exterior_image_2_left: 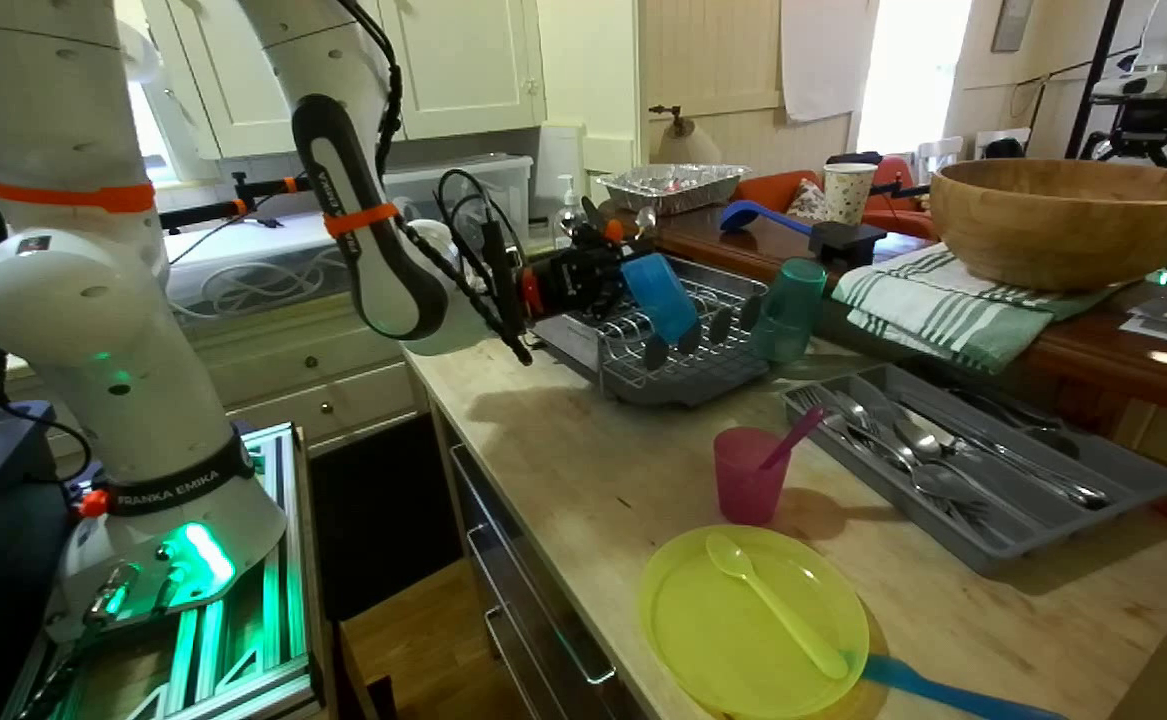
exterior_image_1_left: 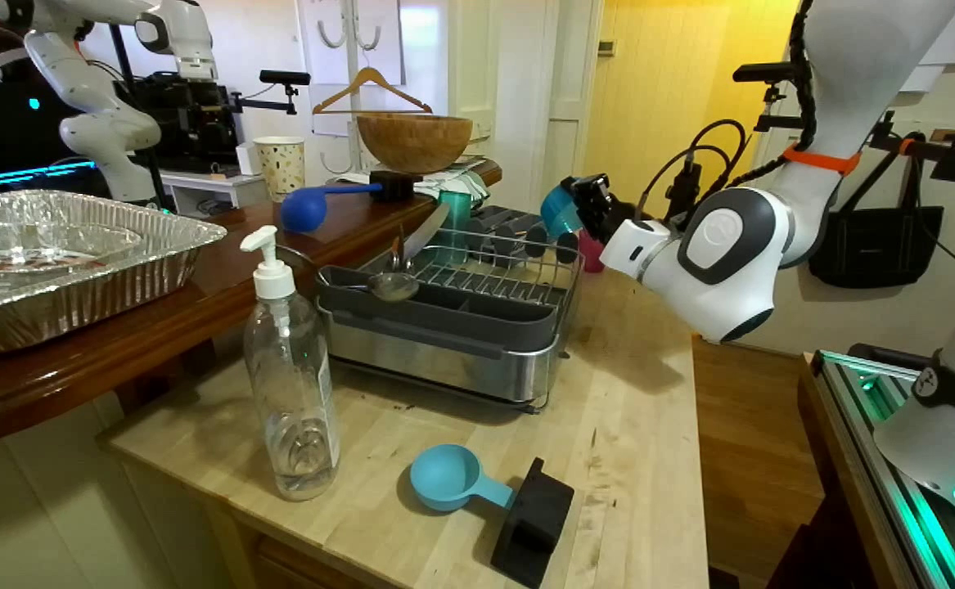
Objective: Put the blue bowl on the drying rack
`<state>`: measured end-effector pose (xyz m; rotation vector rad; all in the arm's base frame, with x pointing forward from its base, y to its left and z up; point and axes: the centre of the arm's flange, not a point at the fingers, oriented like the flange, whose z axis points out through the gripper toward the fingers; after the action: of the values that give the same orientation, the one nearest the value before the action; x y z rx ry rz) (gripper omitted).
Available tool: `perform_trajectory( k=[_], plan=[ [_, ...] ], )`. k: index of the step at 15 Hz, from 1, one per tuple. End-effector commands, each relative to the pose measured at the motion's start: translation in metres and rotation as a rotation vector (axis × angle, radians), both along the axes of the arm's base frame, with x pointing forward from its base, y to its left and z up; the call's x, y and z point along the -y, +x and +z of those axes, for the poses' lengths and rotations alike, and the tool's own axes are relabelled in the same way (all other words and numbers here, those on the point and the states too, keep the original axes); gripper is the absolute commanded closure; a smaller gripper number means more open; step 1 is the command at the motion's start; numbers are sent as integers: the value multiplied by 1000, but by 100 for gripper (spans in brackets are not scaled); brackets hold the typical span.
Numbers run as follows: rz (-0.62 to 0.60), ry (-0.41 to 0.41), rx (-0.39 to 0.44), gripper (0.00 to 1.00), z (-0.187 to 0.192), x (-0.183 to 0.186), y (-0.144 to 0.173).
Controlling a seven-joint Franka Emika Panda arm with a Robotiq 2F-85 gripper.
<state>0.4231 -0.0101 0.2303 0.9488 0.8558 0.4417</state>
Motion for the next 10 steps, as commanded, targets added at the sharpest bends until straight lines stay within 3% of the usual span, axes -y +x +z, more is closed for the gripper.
perform_trajectory(
  k=[1,10],
  plan=[
    [24,-8,-16,99,-11,1,-5],
    [19,-10,-66,99,-27,9,-15]
  ],
)
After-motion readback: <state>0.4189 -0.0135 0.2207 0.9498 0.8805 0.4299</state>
